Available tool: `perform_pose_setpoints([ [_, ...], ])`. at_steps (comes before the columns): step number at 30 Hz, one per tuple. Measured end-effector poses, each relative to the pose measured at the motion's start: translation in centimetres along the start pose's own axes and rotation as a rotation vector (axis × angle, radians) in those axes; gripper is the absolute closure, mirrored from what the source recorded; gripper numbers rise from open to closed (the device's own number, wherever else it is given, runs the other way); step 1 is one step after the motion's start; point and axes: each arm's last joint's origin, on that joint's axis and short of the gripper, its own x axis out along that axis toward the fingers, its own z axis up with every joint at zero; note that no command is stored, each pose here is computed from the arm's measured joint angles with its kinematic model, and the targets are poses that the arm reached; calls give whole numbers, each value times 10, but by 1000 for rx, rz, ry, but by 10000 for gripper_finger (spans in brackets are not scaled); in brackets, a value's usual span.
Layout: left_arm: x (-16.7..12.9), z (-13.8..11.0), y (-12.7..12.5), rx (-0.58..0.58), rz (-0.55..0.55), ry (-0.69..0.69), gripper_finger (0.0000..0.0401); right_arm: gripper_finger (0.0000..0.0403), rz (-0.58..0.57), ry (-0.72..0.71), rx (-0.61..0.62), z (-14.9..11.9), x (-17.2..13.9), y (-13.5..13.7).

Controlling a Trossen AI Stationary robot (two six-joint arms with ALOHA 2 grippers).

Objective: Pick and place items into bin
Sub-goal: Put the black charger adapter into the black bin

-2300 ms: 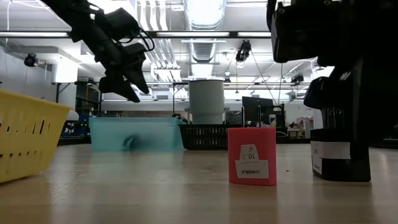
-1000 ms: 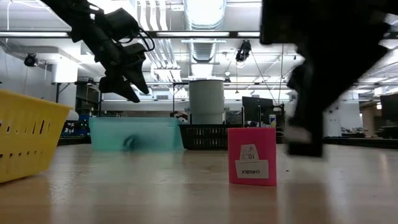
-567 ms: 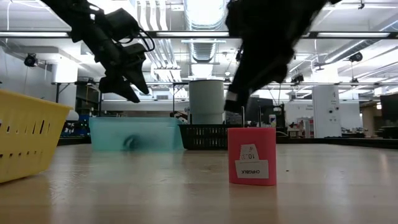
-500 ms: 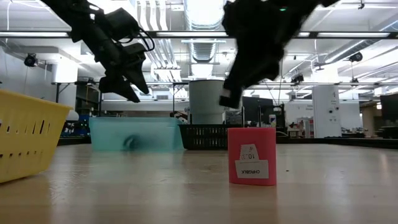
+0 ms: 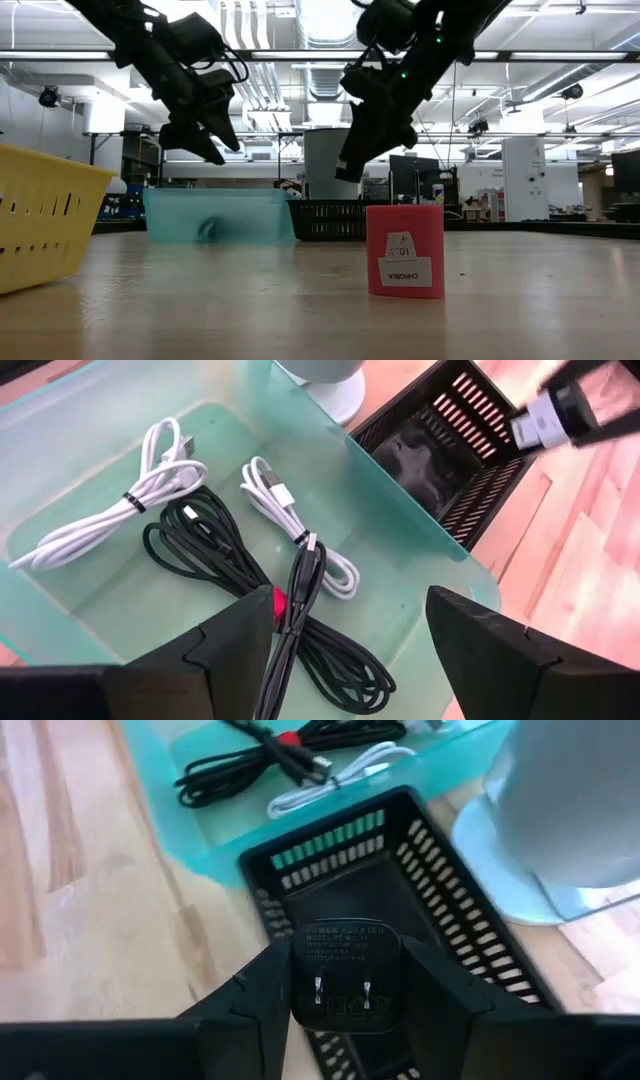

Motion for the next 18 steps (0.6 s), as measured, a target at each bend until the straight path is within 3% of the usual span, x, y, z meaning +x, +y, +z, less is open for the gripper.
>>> perform_pose_setpoints([
  [5,0,0,0,0,0,1,157,266,4,10,28,3,2,-12],
  [18,0,0,0,0,0,-1,157,222,12,17,35,3,2,-13],
])
